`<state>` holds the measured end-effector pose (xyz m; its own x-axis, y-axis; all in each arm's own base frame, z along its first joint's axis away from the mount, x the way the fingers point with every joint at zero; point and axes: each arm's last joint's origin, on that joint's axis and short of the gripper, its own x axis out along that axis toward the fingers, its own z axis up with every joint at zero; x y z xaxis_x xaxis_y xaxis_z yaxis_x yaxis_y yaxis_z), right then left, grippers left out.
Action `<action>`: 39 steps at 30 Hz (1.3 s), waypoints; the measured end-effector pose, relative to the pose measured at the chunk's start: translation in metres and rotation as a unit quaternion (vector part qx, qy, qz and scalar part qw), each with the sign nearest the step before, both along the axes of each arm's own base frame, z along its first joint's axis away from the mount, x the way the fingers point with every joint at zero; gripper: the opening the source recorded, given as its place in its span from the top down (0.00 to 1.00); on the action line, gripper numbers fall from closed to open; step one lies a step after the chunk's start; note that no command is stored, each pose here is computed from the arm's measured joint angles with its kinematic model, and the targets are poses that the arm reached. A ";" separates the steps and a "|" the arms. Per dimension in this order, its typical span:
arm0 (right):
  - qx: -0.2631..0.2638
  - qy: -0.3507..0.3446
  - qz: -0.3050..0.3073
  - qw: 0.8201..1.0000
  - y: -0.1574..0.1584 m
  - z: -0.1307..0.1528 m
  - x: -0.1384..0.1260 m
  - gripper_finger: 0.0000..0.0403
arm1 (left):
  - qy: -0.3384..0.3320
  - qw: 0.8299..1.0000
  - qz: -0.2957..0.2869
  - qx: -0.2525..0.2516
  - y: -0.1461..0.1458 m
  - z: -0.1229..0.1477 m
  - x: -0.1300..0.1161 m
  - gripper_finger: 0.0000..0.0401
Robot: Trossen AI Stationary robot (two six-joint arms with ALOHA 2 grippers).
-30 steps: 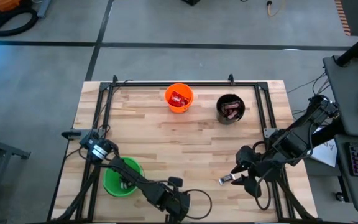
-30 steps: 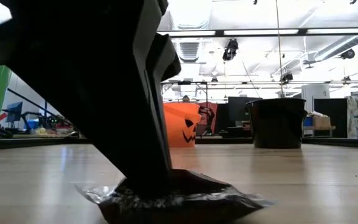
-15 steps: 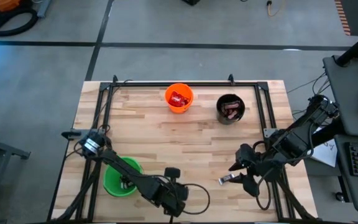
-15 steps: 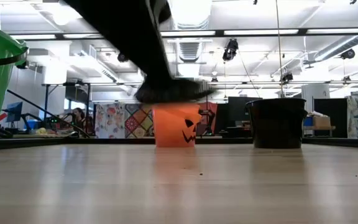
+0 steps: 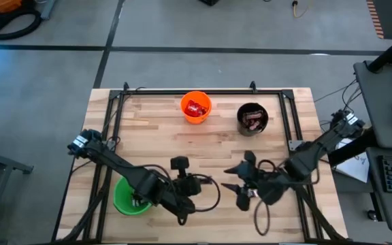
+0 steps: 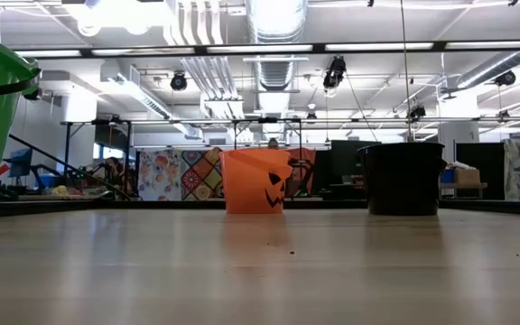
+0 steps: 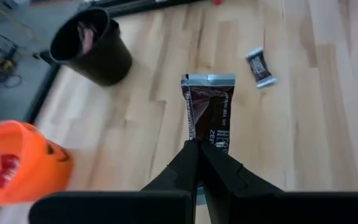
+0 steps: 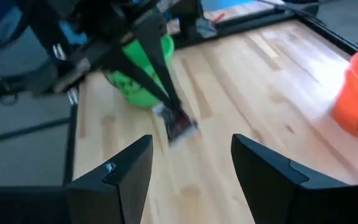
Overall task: Sort candy
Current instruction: Put the black chocolate into the green bucket
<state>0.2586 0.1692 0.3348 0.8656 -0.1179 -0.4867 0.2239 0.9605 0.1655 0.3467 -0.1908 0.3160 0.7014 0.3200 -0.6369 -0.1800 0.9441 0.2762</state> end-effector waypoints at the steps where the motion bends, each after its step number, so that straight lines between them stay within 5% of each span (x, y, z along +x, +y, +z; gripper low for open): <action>1: 0.005 -0.009 -0.002 1.000 -0.002 0.000 0.006 0.48 | -0.002 1.000 -0.002 0.006 0.000 0.003 0.000 1.00; 13: 0.118 -0.003 0.009 0.993 -0.029 -0.010 0.046 0.48 | -0.017 0.996 0.034 0.086 0.015 0.032 0.000 1.00; 39: 0.106 0.028 -0.040 0.993 -0.050 -0.012 0.044 0.48 | -0.004 0.998 0.033 0.059 0.017 0.030 -0.001 1.00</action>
<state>0.3027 0.1196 0.3229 0.8284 -0.0749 -0.5552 0.3126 0.8841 0.3472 0.3459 -0.1734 0.3455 0.6812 0.4389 -0.5859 -0.2440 0.8907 0.3836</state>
